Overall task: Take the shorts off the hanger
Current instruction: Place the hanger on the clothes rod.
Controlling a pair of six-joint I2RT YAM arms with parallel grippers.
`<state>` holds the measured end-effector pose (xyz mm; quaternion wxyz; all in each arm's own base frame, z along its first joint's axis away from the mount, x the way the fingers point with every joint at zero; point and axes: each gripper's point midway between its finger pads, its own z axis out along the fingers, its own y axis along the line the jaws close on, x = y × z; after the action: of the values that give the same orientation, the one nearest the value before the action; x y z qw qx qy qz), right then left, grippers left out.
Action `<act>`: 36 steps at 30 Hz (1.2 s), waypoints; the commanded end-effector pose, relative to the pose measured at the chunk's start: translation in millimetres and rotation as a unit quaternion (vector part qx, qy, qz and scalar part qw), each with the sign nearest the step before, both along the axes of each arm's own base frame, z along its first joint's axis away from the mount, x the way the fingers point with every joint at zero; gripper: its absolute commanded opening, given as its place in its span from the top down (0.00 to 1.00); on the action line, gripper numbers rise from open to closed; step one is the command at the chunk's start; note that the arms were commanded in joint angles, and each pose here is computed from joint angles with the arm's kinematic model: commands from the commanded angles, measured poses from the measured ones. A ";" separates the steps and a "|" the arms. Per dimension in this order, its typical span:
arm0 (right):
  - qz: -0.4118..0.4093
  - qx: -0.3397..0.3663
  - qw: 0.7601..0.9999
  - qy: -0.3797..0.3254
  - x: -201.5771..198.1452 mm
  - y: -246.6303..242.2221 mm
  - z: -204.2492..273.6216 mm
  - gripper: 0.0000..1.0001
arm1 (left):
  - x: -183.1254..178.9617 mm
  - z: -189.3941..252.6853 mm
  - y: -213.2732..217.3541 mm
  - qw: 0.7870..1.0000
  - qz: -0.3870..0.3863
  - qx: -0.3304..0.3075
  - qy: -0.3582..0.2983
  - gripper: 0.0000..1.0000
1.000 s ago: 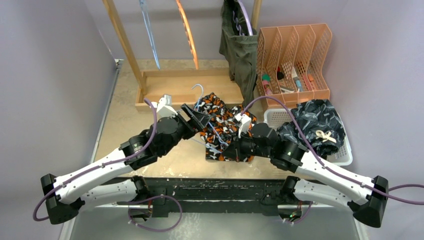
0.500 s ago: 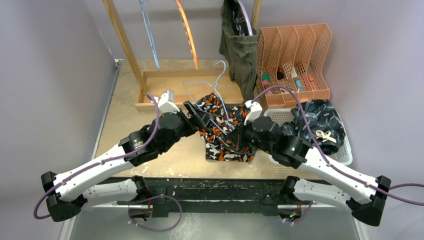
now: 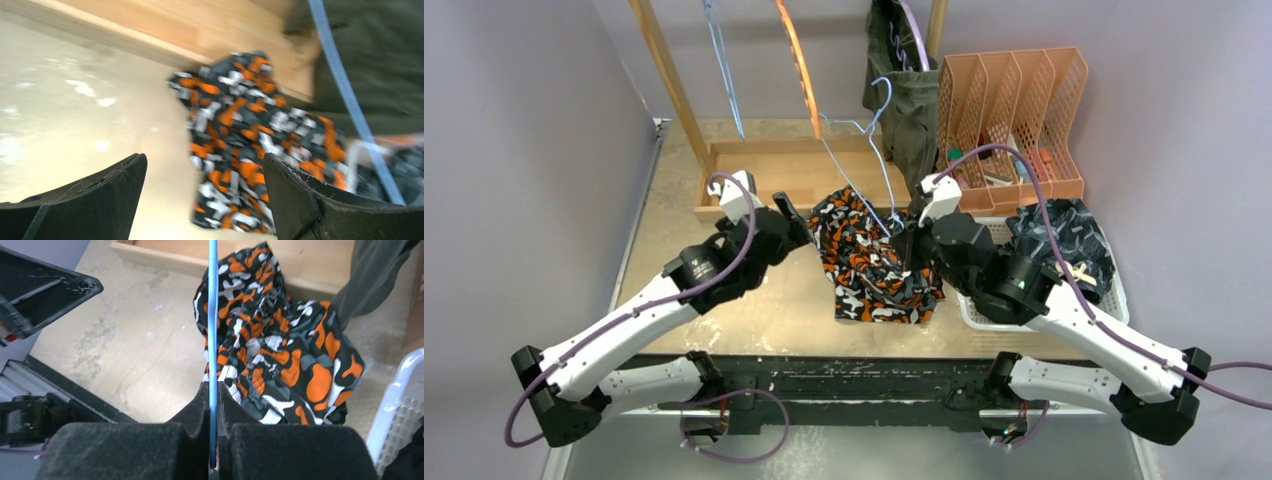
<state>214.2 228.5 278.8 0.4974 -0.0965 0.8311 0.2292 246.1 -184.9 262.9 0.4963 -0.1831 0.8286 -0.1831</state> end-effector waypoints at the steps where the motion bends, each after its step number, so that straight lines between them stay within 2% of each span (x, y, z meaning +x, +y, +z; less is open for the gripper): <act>1: -0.019 -0.030 0.998 -0.047 15.7 -4.1 30.0 1.00 | 15.6 -15.1 57.9 0.994 0.055 0.090 0.019 0.14; 6: -0.057 -0.062 0.995 -0.060 31.4 -9.8 44.1 1.00 | 23.0 -23.8 104.7 0.984 0.113 0.135 0.039 0.13; 9: -0.068 -0.072 0.992 -0.076 38.0 -11.7 55.7 1.00 | 23.4 -13.0 122.1 0.976 0.139 0.169 0.024 0.12; 16: -0.084 -0.124 0.980 -0.129 61.5 -8.1 91.3 1.00 | 13.1 2.5 149.4 0.965 0.175 0.196 -0.013 0.12; 21: -0.101 -0.131 0.974 -0.153 77.8 1.2 114.5 1.00 | 12.9 -2.9 150.0 0.966 0.171 0.190 -0.031 0.12; 27: -0.106 -0.127 0.971 -0.174 99.4 18.6 137.0 1.00 | 5.5 -39.7 163.6 0.952 0.175 0.250 -0.001 0.12; 29: -0.107 -0.128 0.970 -0.179 106.3 22.3 144.3 1.00 | 0.1 -52.3 168.0 0.951 0.182 0.249 0.007 0.12; 31: -0.106 -0.129 0.969 -0.184 114.6 22.7 153.2 1.00 | -1.5 -48.8 167.1 0.954 0.174 0.245 0.001 0.11; 34: -0.102 -0.119 0.970 -0.188 129.3 22.5 165.9 1.00 | -7.6 -38.5 183.0 0.945 0.219 0.241 -0.017 0.11; 36: -0.100 -0.118 0.970 -0.187 140.8 21.4 167.9 1.00 | -8.4 -37.9 182.3 0.948 0.215 0.236 -0.023 0.11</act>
<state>340.0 260.2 407.2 0.6186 -0.1273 0.7745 0.0371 239.8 -15.5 205.7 0.5382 -0.1945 0.8108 0.1232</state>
